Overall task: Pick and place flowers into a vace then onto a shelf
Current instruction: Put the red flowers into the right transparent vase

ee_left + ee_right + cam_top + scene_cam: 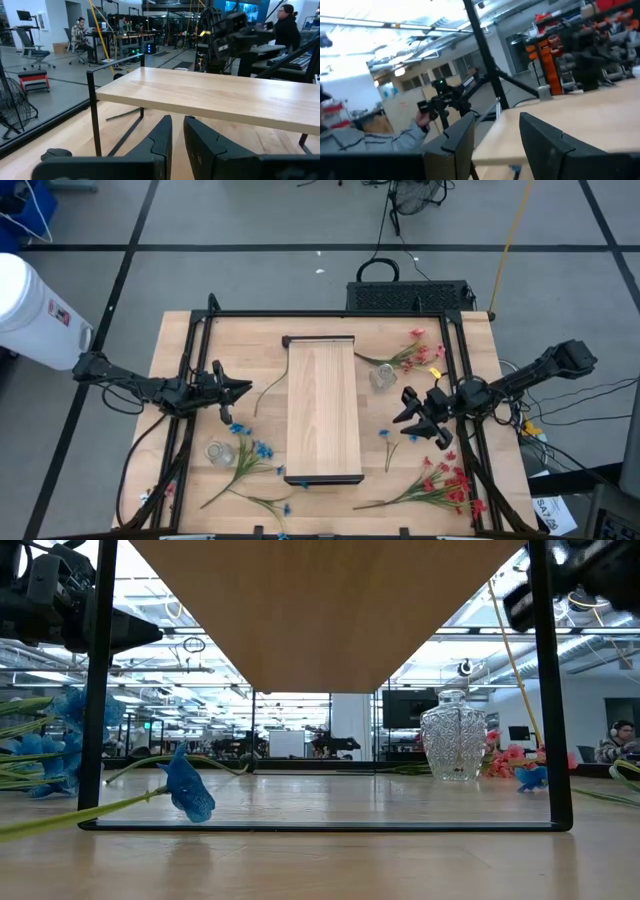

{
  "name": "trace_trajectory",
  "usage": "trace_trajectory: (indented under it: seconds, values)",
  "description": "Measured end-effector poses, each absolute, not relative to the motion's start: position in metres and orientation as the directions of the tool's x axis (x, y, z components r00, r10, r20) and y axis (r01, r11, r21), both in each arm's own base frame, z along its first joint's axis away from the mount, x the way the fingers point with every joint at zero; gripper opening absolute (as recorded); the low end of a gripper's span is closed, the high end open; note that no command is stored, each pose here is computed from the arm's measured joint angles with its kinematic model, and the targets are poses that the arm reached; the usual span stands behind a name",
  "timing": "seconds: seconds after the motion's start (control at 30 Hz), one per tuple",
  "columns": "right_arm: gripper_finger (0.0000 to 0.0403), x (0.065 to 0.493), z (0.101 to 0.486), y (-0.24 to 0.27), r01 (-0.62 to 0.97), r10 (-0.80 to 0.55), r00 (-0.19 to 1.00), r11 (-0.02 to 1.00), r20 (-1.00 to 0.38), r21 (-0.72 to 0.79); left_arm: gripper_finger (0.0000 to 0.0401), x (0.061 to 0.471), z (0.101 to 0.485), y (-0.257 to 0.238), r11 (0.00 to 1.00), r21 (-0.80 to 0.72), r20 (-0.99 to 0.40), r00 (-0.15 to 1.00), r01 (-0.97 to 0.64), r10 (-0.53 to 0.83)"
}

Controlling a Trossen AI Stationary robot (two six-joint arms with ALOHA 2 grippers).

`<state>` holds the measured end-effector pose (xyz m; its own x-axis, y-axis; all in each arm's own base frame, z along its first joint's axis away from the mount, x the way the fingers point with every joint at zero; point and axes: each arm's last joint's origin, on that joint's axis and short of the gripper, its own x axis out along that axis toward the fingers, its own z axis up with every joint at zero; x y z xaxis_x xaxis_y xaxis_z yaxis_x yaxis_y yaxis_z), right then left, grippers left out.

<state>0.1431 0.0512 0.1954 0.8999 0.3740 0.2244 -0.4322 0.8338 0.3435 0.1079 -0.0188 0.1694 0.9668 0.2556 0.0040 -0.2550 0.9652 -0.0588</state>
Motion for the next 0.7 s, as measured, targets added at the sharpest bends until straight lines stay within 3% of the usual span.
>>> trace_trajectory:
  seconds: [0.4,0.7]
  values:
    - [0.0150,0.156,0.230,0.097,-0.444,0.460,0.887,0.870,-0.031,0.212,0.0051,0.108,0.169,-0.019,0.965,-0.059,0.004,0.967,-0.255,0.255]
    - [0.0150,0.161,0.243,0.135,-0.410,0.436,0.876,0.898,-0.208,0.157,0.0051,0.108,0.169,-0.019,0.965,-0.057,0.001,0.967,-0.255,0.255]
